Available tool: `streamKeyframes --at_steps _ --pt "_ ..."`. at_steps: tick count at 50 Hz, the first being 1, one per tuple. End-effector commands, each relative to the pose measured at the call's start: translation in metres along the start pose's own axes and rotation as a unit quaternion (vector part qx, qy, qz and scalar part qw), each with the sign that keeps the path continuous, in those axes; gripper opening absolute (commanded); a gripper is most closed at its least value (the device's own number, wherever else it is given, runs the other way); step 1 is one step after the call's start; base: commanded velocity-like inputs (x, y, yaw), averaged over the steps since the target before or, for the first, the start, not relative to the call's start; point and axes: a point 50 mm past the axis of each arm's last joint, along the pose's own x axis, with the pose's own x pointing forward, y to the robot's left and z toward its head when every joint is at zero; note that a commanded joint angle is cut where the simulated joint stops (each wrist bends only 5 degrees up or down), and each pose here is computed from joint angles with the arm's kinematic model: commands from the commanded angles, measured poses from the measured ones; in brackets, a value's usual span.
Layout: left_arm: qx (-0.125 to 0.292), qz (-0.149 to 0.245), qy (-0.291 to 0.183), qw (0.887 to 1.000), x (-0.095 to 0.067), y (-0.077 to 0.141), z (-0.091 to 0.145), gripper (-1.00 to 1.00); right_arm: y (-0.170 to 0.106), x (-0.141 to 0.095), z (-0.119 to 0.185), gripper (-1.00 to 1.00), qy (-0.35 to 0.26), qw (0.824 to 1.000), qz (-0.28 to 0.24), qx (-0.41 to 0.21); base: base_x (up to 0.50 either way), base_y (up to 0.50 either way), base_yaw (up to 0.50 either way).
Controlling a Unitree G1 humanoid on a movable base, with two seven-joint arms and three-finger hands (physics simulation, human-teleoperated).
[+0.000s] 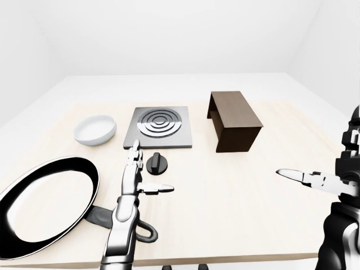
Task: Turn on the stove.
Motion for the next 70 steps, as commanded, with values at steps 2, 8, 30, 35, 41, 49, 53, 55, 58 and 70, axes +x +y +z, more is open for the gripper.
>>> streamKeyframes --at_steps 2,8,30,35,41,49,53,55,58,70 --pt "0.001 0.008 -0.004 1.0 0.013 0.003 0.007 1.0 -0.001 -0.001 0.002 1.0 -0.003 1.0 -0.002 0.002 0.0 0.0 0.0" --pt "0.0 0.007 -0.006 1.0 0.017 0.001 0.01 1.0 0.0 -0.002 0.001 1.0 0.001 1.0 0.0 0.002 0.0 0.0 0.0" --pt "0.024 -0.011 0.023 0.999 0.028 -0.01 -0.014 1.0 0.002 -0.002 -0.003 1.0 0.01 1.0 0.003 0.001 0.0 0.0 0.0" --pt "0.033 -0.01 0.028 0.999 0.028 -0.011 -0.019 1.0 0.002 -0.002 -0.002 1.0 0.006 1.0 0.002 0.003 0.0 0.0 0.0" --pt "0.034 -0.01 0.035 0.999 0.027 -0.011 -0.023 1.0 0.001 -0.002 -0.001 1.0 0.004 1.0 0.002 0.004 0.0 0.0 0.0" --pt "0.037 -0.009 0.042 0.998 0.027 -0.01 -0.027 1.0 0.001 -0.001 0.001 1.0 0.0 1.0 0.001 0.004 0.0 0.0 0.0" --pt "0.039 -0.011 0.043 0.998 0.026 -0.012 -0.028 1.0 0.001 -0.001 0.002 1.0 -0.004 1.0 0.001 0.004 0.0 0.0 0.0" --pt "0.039 -0.011 0.043 0.998 0.026 -0.012 -0.028 1.0 0.002 -0.001 0.003 1.0 -0.005 1.0 0.002 0.004 0.0 0.0 0.0" --pt "0.039 -0.012 0.048 0.998 0.025 -0.012 -0.031 1.0 0.001 -0.001 0.004 1.0 -0.007 1.0 0.002 0.004 0.0 0.0 0.0" --pt "0.043 -0.016 0.076 0.996 0.021 -0.014 -0.044 1.0 0.001 -0.002 0.002 1.0 -0.001 1.0 0.002 0.0 0.0 0.0 0.0"
